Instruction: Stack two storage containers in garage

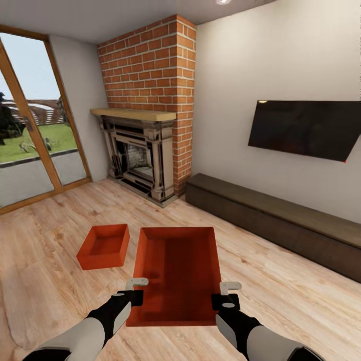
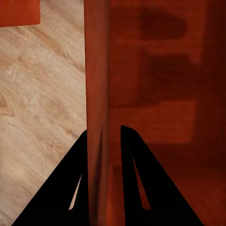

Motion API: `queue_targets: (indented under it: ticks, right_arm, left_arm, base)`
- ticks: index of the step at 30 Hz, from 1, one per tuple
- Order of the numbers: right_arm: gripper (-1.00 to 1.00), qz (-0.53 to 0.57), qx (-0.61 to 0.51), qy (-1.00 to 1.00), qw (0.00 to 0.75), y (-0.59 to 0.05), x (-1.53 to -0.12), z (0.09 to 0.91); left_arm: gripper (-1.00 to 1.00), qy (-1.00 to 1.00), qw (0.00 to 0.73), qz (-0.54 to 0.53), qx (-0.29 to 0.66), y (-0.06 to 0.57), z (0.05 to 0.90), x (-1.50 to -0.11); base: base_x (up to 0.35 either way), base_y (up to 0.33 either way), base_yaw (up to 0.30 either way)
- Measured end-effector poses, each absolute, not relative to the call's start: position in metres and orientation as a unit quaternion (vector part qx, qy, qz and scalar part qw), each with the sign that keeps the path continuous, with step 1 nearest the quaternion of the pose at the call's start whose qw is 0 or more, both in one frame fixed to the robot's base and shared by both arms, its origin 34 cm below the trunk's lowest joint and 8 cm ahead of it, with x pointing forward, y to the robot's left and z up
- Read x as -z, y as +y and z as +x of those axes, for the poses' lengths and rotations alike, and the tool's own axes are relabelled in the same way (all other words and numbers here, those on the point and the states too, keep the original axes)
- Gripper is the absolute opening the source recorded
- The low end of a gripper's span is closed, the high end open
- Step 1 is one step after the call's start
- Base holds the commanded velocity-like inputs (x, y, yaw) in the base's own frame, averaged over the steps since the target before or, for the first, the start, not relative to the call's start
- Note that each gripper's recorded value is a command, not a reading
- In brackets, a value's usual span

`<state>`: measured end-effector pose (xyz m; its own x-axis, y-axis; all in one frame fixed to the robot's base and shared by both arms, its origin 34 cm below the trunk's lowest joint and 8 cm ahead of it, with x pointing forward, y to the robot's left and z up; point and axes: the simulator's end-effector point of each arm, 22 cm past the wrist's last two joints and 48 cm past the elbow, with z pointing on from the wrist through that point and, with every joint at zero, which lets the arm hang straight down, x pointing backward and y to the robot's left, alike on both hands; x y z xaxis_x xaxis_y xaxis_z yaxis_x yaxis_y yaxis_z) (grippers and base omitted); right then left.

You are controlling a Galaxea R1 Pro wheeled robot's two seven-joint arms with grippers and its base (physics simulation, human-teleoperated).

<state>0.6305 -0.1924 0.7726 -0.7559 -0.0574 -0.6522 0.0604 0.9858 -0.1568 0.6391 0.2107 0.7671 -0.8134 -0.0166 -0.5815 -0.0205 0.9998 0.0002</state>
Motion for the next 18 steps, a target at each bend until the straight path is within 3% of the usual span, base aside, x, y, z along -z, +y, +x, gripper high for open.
queue_targets:
  ticks: [18]
  right_arm:
    - [-1.00,0.002,0.084,0.928,0.362,-0.192,-0.787,0.637]
  left_arm:
    - [-1.00,0.948,0.319,-0.010,-0.003,0.211,0.645,-0.782]
  base:
    - [0.000,0.000,0.000]
